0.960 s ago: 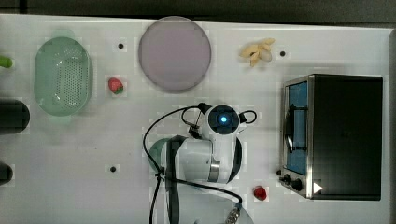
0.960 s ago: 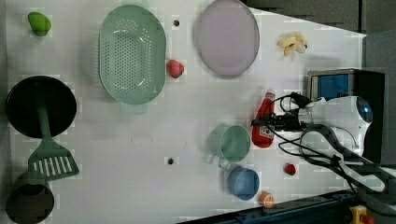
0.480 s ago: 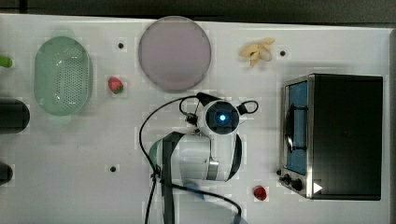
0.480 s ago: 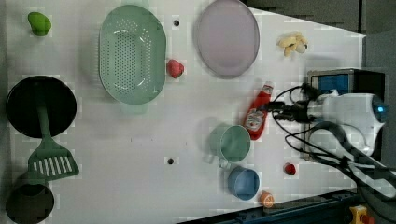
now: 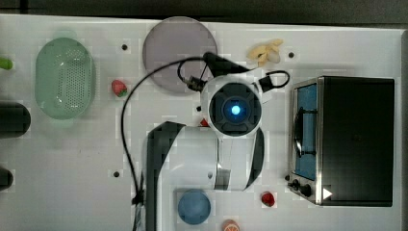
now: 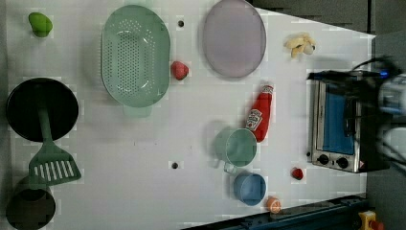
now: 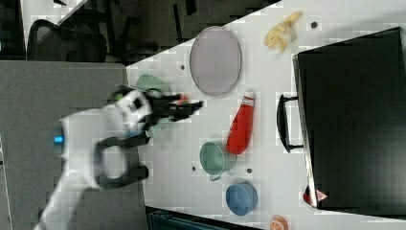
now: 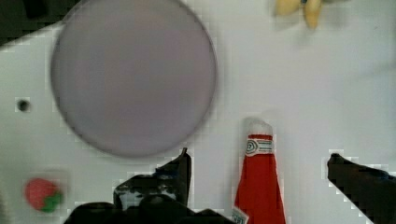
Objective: Pick ketchup from plate and place it on table.
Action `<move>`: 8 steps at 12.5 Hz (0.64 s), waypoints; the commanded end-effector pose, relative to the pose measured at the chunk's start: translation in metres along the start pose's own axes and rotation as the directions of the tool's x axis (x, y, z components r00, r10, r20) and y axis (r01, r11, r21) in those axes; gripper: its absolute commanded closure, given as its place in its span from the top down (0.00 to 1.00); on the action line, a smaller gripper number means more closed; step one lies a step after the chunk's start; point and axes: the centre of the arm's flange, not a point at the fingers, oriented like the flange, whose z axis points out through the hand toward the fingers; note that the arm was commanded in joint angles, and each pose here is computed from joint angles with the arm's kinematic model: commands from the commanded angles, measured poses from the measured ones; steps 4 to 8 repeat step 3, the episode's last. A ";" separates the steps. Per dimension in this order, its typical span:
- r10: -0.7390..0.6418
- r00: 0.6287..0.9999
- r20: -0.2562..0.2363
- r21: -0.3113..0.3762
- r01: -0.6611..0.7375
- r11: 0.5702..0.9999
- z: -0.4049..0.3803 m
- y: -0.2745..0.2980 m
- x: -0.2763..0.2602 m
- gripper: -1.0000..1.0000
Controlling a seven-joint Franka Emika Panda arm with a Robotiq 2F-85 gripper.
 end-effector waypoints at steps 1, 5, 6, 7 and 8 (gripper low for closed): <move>0.236 0.968 0.084 -0.049 -0.233 0.971 -0.056 -0.024 0.002 1.00; 0.307 0.944 0.122 -0.093 -0.297 0.950 -0.102 -0.029 0.008 1.00; 0.307 0.944 0.122 -0.093 -0.297 0.950 -0.102 -0.029 0.008 1.00; 0.307 0.944 0.122 -0.093 -0.297 0.950 -0.102 -0.029 0.008 1.00; 0.307 0.944 0.122 -0.093 -0.297 0.950 -0.102 -0.029 0.008 1.00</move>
